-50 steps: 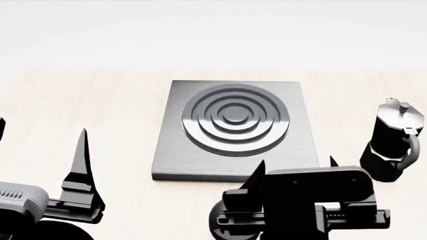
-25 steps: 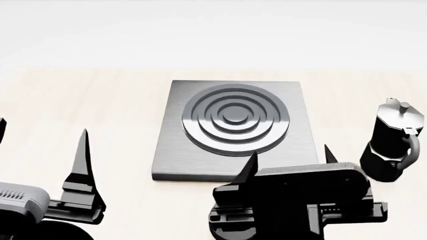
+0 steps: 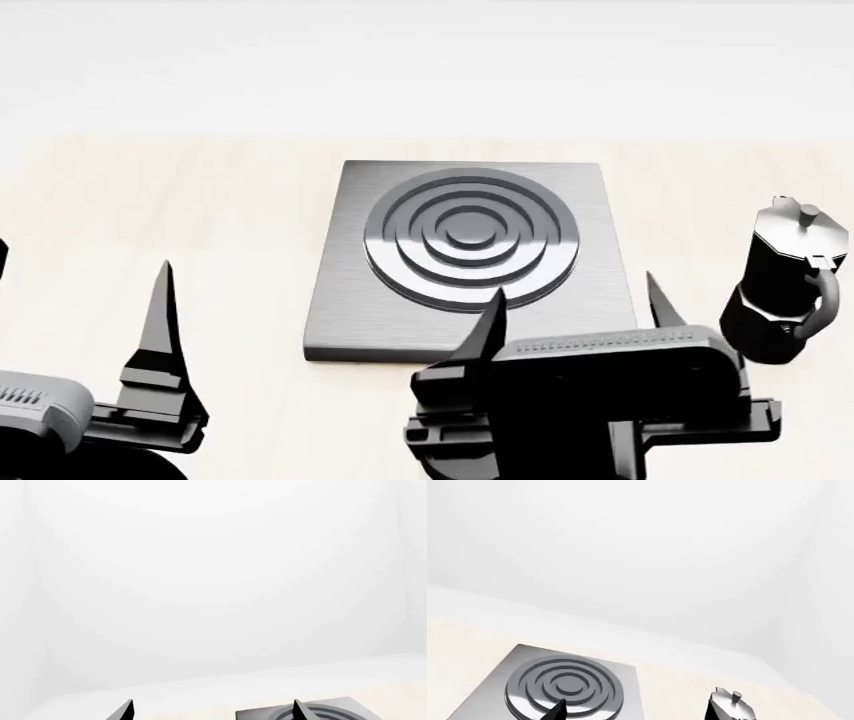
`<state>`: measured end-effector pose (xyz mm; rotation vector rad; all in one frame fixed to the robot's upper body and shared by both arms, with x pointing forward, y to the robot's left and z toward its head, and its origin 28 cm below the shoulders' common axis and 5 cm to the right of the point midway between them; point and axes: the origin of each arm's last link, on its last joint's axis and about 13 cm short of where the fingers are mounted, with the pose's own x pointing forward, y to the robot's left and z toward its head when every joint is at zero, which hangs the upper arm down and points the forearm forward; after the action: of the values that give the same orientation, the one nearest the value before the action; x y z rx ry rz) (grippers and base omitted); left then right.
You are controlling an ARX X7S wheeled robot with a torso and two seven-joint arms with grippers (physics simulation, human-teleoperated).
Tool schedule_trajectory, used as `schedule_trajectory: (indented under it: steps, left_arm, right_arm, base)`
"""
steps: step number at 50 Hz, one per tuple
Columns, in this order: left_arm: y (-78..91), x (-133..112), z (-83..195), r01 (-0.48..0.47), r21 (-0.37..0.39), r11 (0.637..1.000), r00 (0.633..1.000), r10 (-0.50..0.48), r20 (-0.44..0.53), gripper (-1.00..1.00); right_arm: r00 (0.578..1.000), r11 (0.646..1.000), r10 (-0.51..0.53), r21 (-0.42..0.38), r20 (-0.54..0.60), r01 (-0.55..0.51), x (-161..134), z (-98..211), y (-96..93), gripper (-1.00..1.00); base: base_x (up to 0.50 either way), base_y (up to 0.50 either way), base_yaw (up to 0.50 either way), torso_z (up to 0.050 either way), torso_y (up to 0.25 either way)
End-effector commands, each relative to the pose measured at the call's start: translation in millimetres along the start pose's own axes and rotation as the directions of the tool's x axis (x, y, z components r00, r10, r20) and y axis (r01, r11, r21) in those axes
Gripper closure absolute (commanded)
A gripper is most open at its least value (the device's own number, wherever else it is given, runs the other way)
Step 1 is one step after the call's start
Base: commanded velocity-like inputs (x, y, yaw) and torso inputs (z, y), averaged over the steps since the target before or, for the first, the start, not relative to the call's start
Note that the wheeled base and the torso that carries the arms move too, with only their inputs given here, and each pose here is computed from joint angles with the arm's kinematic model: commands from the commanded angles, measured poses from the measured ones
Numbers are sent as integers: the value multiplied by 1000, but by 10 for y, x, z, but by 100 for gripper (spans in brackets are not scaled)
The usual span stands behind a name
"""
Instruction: Turn on the stove.
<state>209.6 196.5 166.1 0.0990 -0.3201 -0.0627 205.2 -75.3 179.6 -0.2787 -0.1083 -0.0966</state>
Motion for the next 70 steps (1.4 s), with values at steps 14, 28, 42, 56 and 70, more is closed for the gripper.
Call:
schedule_trajectory:
  steps: [14, 28, 42, 56, 70]
  left_arm:
    - [4, 36, 2, -1, 0, 1000, 1000, 1, 2, -100]
    - [-1, 19, 18, 4, -4, 1000, 1000, -4, 7, -100]
    - [2, 0, 42, 5, -6, 1000, 1000, -5, 12, -100]
    - [1, 0, 59, 10, -6, 1000, 1000, -10, 16, -100]
    - [-7, -12, 91, 14, -9, 1000, 1000, -13, 25, -100]
  right_arm:
    - [998, 1000, -8, 7, 64, 7, -14, 106, -9, -100]
    - [993, 1000, -19, 17, 112, 17, -49, 143, -33, -100]
    - [989, 1000, -8, 2, 149, 8, -75, 164, -27, -100]
    - [982, 1000, -6, -24, 187, 10, -80, 184, -22, -100]
    - [980, 1000, -16, -22, 196, 21, -96, 208, -29, -100]
  base:
    - [0, 0, 0, 0, 0]
    - [0, 0, 0, 0, 0]
    - [0, 0, 0, 0, 0]
    - [0, 0, 0, 0, 0]
    - [0, 0, 0, 0, 0]
